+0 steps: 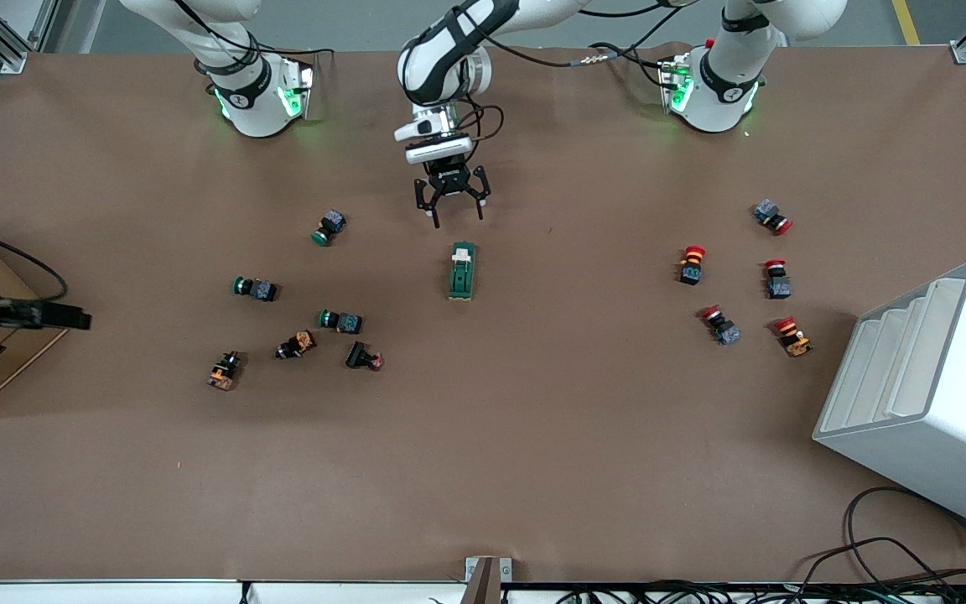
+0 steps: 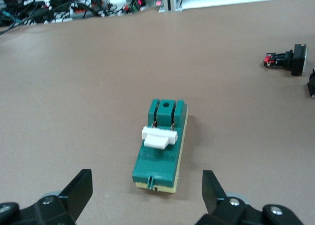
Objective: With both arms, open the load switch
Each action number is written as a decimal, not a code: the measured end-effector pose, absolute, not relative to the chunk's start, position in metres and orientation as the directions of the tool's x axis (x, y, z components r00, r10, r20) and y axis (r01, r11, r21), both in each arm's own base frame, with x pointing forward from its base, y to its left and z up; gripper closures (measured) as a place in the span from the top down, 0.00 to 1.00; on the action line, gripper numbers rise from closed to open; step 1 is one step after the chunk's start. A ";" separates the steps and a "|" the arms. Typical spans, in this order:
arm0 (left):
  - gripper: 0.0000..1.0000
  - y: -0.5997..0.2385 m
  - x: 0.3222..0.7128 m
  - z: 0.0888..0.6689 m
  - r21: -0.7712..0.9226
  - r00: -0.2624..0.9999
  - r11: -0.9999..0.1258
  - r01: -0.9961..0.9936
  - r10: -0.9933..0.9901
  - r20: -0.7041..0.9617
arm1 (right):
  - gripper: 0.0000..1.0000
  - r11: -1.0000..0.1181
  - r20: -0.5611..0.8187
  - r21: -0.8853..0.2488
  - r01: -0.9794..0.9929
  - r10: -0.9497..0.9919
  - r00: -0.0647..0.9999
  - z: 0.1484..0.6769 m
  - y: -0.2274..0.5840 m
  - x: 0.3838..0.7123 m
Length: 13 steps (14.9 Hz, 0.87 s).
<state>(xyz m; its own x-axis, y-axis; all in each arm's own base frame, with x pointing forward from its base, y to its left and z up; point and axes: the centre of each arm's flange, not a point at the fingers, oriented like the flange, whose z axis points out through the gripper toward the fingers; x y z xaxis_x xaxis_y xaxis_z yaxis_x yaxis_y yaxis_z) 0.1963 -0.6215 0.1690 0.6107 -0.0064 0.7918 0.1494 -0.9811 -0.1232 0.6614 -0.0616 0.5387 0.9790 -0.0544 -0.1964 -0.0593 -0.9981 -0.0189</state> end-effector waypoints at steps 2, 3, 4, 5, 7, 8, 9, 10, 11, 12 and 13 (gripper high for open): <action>0.99 -0.634 0.206 0.201 -0.133 0.669 -0.976 0.175 0.019 0.743 | 1.00 -0.998 -0.224 -0.020 -0.067 -0.061 0.973 0.544 -0.067 0.653; 1.00 -0.638 0.212 0.220 -0.147 0.705 -0.973 0.180 0.023 0.709 | 1.00 -0.998 -0.227 -0.020 -0.068 -0.061 0.972 0.546 -0.067 0.652; 1.00 -0.640 0.218 0.241 -0.161 0.738 -0.971 0.177 0.023 0.674 | 1.00 -0.998 -0.226 -0.020 -0.068 -0.061 0.972 0.548 -0.067 0.651; 1.00 -0.640 0.226 0.263 -0.170 0.767 -0.970 0.173 0.024 0.641 | 1.00 -0.998 -0.225 -0.020 -0.067 -0.061 0.972 0.548 -0.066 0.651; 1.00 -0.633 0.249 0.313 -0.161 0.809 -0.971 0.179 0.052 0.586 | 1.00 -0.998 -0.225 -0.023 -0.062 -0.056 0.973 0.549 -0.064 0.651; 1.00 -0.627 0.262 0.339 -0.152 0.831 -0.972 0.182 0.069 0.553 | 1.00 -0.998 -0.225 -0.025 -0.058 -0.051 0.973 0.549 -0.061 0.652; 1.00 -0.621 0.275 0.364 -0.142 0.850 -0.973 0.182 0.083 0.520 | 1.00 -0.998 -0.222 -0.027 -0.053 -0.046 0.974 0.550 -0.058 0.652; 1.00 -0.613 0.288 0.388 -0.133 0.868 -0.974 0.183 0.096 0.488 | 1.00 -0.998 -0.216 -0.028 -0.049 -0.042 0.975 0.554 -0.056 0.651; 1.00 -0.603 0.302 0.411 -0.128 0.881 -0.974 0.187 0.109 0.460 | 1.00 -0.999 -0.207 -0.028 -0.046 -0.040 0.978 0.561 -0.054 0.649; 1.00 -0.592 0.317 0.433 -0.127 0.892 -0.972 0.196 0.123 0.434 | 1.00 -0.999 -0.200 -0.028 -0.044 -0.038 0.979 0.568 -0.053 0.645; 1.00 -0.580 0.333 0.454 -0.124 0.902 -0.971 0.204 0.137 0.409 | 1.00 -0.999 -0.199 -0.027 -0.043 -0.037 0.979 0.577 -0.052 0.640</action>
<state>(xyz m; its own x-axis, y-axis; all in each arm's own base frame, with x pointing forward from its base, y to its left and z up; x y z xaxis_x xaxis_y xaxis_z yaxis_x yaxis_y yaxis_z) 0.3329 -0.5797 0.4542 0.9022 0.1373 0.4089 0.2040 -0.9711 -0.1239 0.6399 -0.0516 0.5771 0.9793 -0.0366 -0.1988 -0.0429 -0.9987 -0.0275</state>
